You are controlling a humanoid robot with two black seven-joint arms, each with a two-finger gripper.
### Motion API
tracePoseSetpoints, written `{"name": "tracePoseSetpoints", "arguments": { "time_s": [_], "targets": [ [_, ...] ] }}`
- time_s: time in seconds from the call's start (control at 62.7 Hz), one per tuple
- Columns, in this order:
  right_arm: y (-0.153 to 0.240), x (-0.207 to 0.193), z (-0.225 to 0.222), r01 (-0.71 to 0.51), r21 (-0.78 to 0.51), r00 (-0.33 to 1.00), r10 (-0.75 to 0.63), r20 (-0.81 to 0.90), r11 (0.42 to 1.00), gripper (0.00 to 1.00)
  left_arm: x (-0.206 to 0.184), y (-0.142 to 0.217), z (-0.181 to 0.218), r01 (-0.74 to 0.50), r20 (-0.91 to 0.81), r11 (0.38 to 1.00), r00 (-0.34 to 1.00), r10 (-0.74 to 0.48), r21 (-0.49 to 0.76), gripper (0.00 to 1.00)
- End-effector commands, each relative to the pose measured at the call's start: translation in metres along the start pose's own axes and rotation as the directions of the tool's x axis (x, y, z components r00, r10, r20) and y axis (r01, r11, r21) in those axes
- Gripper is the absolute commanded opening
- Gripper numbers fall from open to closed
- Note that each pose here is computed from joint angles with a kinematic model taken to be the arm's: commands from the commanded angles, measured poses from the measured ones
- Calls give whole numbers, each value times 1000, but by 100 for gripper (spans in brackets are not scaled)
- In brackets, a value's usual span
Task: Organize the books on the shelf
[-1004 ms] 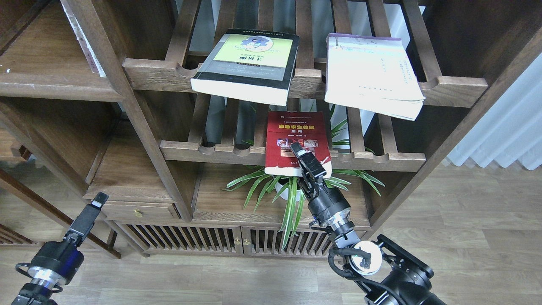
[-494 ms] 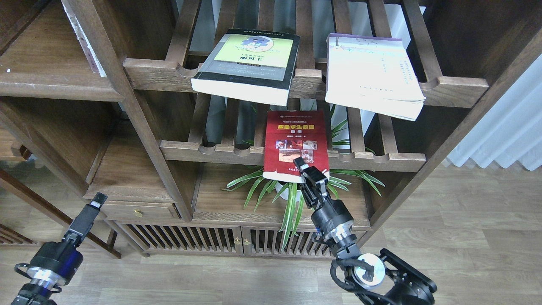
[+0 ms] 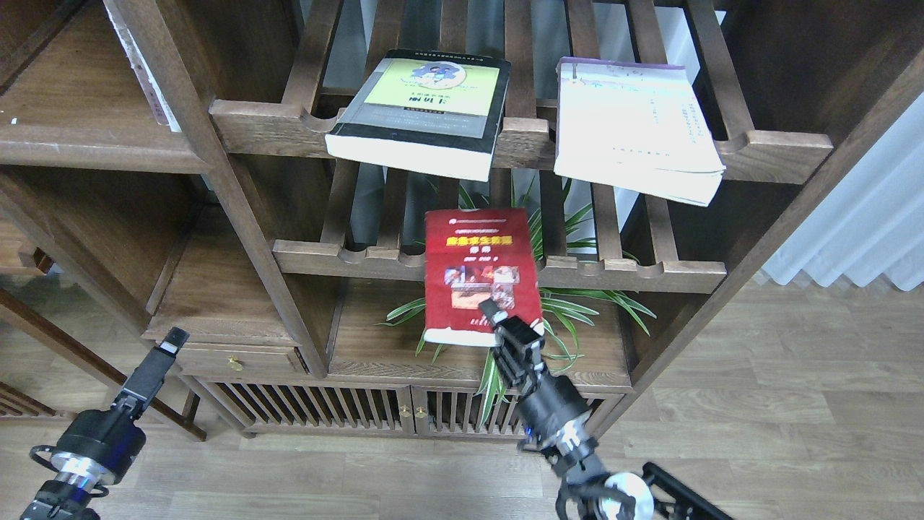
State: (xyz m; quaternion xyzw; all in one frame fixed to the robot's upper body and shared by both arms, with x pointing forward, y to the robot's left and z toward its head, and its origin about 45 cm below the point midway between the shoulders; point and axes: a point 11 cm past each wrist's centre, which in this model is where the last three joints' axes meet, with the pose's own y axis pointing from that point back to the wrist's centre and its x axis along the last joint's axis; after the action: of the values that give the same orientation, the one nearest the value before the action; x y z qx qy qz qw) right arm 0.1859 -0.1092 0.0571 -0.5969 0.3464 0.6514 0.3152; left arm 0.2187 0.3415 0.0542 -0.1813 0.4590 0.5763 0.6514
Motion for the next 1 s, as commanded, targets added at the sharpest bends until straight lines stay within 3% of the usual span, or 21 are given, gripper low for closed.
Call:
{"name": "tracePoseSetpoints", "arguments": {
  "time_s": [0.0,0.367,0.989],
  "targets": [
    [13,5,22,-18,-59,1000,18,2,998,5,-2,2,-20,6,-18,999,1000,-5,45,100],
    [38,21,53,-74,-160,997,77,15,984,5,-21,2,-89,40,-184,988,983,-13,149,100],
    [48,27,73,-96,-255,994,104,19,962,6,-72,-9,-154,166,-308,960,947,-91,224,100]
  ]
}}
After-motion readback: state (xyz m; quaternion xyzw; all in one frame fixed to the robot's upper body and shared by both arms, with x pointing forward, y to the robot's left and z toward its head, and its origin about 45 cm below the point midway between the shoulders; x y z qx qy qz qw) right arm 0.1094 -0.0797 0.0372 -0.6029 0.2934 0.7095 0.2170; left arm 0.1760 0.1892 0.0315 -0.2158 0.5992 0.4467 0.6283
